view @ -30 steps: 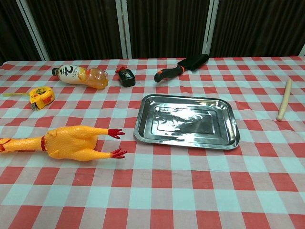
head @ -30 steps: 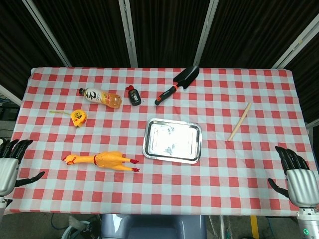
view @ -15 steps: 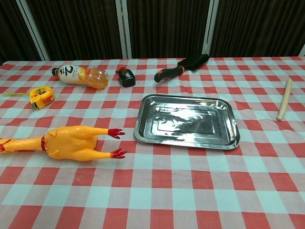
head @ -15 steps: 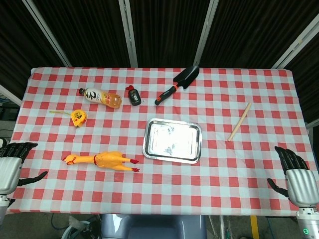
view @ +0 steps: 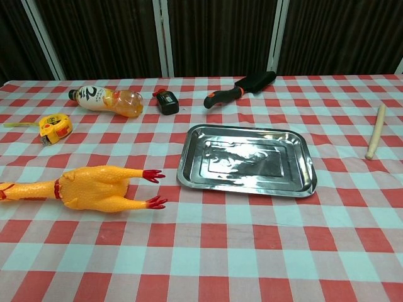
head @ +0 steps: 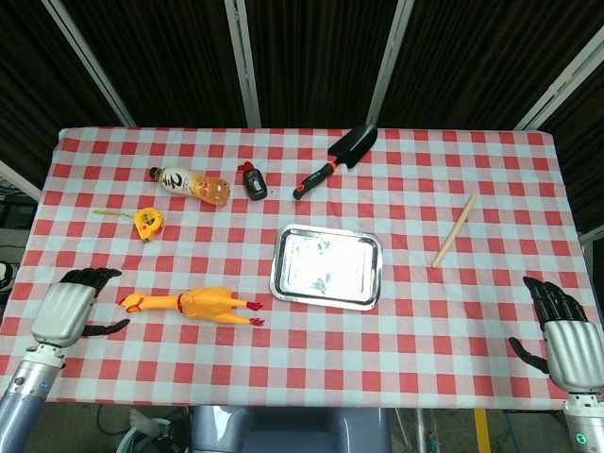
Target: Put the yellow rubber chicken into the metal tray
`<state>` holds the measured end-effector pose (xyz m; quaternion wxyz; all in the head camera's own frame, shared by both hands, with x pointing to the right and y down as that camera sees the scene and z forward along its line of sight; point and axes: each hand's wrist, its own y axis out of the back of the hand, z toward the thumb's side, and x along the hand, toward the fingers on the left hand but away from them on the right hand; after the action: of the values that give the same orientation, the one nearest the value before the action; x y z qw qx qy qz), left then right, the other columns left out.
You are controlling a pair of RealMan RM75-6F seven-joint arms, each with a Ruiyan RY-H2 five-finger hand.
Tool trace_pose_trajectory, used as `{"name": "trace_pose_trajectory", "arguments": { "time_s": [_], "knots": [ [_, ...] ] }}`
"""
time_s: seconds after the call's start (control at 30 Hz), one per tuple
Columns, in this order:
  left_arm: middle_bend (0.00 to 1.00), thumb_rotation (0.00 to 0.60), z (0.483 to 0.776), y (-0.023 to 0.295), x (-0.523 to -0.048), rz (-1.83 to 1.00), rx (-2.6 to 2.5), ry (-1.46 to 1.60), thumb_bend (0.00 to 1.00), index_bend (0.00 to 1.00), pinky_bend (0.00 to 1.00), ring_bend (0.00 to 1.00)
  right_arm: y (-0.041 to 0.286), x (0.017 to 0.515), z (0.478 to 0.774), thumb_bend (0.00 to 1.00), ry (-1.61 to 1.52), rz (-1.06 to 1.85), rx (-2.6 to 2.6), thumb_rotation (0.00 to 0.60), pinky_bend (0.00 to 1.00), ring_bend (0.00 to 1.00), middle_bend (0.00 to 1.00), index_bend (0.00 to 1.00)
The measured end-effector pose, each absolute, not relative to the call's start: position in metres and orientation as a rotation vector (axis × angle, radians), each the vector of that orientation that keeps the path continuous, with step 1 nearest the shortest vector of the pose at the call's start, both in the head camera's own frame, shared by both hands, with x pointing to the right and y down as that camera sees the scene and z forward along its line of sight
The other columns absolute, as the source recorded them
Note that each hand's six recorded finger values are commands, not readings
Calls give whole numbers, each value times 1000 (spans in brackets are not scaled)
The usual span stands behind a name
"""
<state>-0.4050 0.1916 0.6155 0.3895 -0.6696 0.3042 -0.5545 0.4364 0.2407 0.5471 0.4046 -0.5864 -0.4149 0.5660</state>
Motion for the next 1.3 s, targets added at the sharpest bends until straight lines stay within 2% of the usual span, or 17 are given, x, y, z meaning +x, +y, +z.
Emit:
{"name": "trace_pose_trajectory", "arguments": {
  "time_s": [0.13,0.4,0.53,0.67,1.03,1.3],
  "knots": [
    [354,600,634,185,-381,-1371,-1734,666,57,285,391,324,240,436,547,230,-1047,1427,-1472,600,218,139,159,76],
    [363,600,666,182,-362,-1380,-1750,558,61,303,405,330,241,439,547,231,-1046,1446,-1470,600,218,139,159,75],
    [373,600,678,181,-358,-1398,-1762,535,95,307,412,340,241,442,548,230,-1049,1455,-1466,600,218,139,159,76],
    [390,600,687,180,-356,-1413,-1777,520,155,321,451,354,241,442,549,231,-1046,1452,-1469,600,219,139,159,76],
    [407,600,705,181,-346,-1415,-1873,524,194,333,464,369,240,443,550,230,-1049,1445,-1474,600,219,139,159,76],
    [424,600,710,182,-339,-1393,-1904,526,284,350,478,382,244,449,549,231,-1066,1455,-1468,600,218,139,159,75]
  ]
}}
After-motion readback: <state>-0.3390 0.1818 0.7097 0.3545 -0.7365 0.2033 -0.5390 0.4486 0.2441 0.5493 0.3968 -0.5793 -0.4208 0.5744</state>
